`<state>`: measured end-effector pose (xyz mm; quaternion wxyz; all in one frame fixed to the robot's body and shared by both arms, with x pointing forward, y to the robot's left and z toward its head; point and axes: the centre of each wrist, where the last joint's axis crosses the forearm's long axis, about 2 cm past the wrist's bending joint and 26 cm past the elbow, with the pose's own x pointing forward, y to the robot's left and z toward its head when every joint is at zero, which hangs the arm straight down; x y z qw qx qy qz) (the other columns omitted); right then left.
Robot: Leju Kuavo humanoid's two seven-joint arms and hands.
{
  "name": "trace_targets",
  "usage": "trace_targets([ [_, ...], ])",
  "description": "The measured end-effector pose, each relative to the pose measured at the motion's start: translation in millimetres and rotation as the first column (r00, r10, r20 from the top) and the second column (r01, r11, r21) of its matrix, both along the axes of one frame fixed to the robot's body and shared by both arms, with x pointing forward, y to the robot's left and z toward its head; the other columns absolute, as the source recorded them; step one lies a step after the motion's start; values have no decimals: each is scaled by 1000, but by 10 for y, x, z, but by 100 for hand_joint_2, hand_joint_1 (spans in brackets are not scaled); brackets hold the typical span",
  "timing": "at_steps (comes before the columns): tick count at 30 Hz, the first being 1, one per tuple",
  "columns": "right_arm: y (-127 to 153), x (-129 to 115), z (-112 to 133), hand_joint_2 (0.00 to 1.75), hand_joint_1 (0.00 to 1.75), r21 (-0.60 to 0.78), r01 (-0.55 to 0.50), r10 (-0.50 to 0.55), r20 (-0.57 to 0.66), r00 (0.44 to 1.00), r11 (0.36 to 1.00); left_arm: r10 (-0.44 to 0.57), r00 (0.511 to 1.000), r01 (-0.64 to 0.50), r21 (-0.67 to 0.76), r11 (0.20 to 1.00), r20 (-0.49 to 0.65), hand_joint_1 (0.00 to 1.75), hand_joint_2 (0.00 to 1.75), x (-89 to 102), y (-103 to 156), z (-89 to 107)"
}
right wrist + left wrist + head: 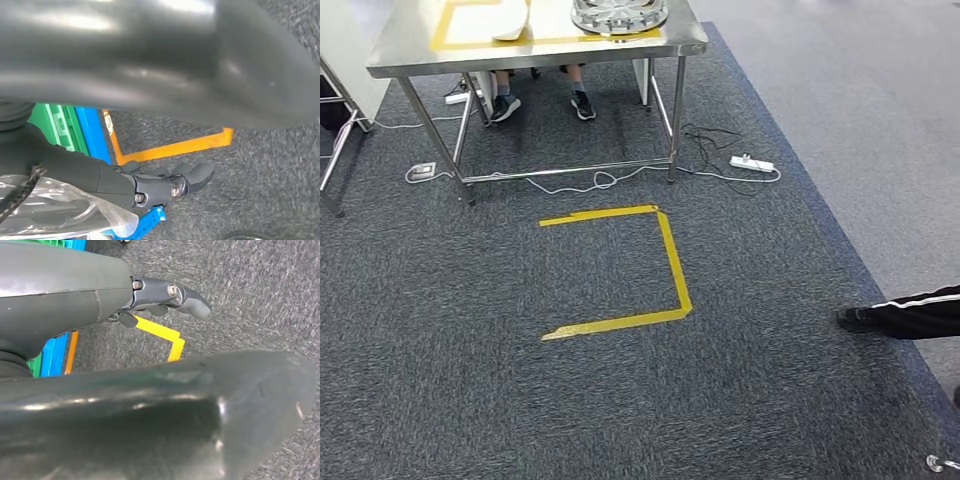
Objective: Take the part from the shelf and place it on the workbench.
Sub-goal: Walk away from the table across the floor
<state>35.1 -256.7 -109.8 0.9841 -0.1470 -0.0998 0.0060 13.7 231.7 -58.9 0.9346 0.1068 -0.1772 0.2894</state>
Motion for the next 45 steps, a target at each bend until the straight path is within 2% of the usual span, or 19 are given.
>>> trace_targets([
  [45, 40, 4, 4, 0, 0, 3, 17, -17, 6, 1000, 1000, 24, 1000, -24, -5, 1000, -14, 0, 0, -31, -1, -9],
])
